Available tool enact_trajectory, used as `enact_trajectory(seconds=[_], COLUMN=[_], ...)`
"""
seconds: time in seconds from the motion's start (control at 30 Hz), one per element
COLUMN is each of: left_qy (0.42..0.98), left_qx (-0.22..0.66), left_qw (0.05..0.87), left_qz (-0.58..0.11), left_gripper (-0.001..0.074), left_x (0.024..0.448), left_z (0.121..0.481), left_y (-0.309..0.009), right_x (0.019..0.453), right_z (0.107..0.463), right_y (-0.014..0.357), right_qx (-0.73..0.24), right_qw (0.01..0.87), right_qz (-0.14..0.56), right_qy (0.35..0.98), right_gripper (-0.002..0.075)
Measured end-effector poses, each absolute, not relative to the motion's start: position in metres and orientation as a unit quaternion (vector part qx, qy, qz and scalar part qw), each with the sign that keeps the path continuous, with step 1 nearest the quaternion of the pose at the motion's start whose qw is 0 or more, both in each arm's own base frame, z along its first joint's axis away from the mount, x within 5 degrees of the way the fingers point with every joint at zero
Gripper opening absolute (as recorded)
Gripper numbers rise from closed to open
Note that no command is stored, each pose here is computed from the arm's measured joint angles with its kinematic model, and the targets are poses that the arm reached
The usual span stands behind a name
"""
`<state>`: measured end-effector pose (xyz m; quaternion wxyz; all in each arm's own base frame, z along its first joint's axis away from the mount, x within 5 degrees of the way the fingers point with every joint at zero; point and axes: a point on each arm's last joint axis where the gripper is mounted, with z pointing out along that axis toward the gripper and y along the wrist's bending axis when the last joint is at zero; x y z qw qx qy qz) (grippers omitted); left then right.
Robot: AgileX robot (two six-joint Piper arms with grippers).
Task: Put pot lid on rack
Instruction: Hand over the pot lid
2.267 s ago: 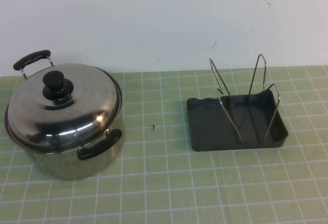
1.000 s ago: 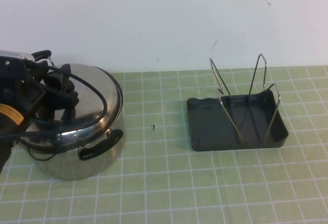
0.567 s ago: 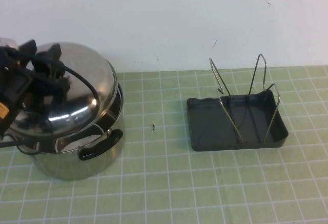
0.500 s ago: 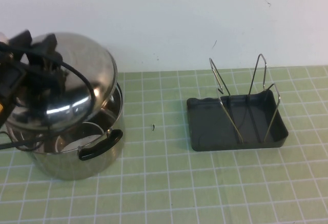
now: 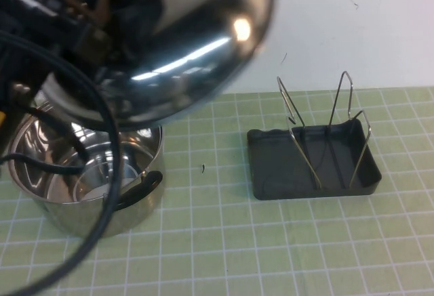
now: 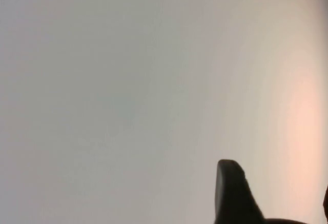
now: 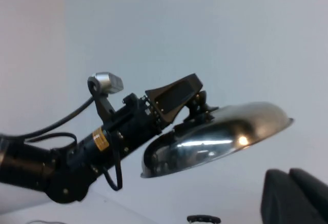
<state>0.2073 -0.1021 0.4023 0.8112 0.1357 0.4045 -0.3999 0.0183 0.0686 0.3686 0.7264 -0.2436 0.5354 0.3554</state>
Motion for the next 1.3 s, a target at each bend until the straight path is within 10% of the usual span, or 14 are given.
enact_trajectory(seconds=[0.13,0.4,0.53,0.8,1.0,1.17,1.3], left_qy=[0.38,0.35,0.365,0.39,0.406,0.409,0.434], left_qx=[0.164,0.211,0.22,0.225,0.228,0.225,0.228], left_qw=[0.783,0.764,0.748,0.722,0.71,0.703,0.688], left_qz=[-0.465,-0.499,-0.509,-0.525,-0.528,-0.537,-0.535], left_gripper=[0.0318,0.0318,0.0318,0.0318,0.0312,0.0148,0.0244], left_x=[0.192,0.178,0.184,0.194,0.196,0.195,0.197], left_z=[0.416,0.422,0.414,0.396,0.391,0.391,0.387], left_y=[-0.137,-0.193,-0.215,-0.242,-0.247,-0.248,-0.25], right_x=[0.025,0.051,0.064,0.087,0.099,0.104,0.108], right_z=[0.369,0.365,0.362,0.355,0.352,0.35,0.348], right_y=[0.068,0.067,0.067,0.066,0.064,0.062,0.059], right_qx=[-0.216,-0.112,-0.081,-0.05,-0.04,-0.041,-0.043], right_qw=[0.705,0.614,0.577,0.543,0.544,0.559,0.574], right_qz=[0.39,0.491,0.517,0.525,0.518,0.49,0.461], right_qy=[0.551,0.608,0.627,0.654,0.66,0.668,0.675], right_gripper=[0.0069,0.0549,0.0593,0.05,0.0243,0.0052,0.0038])
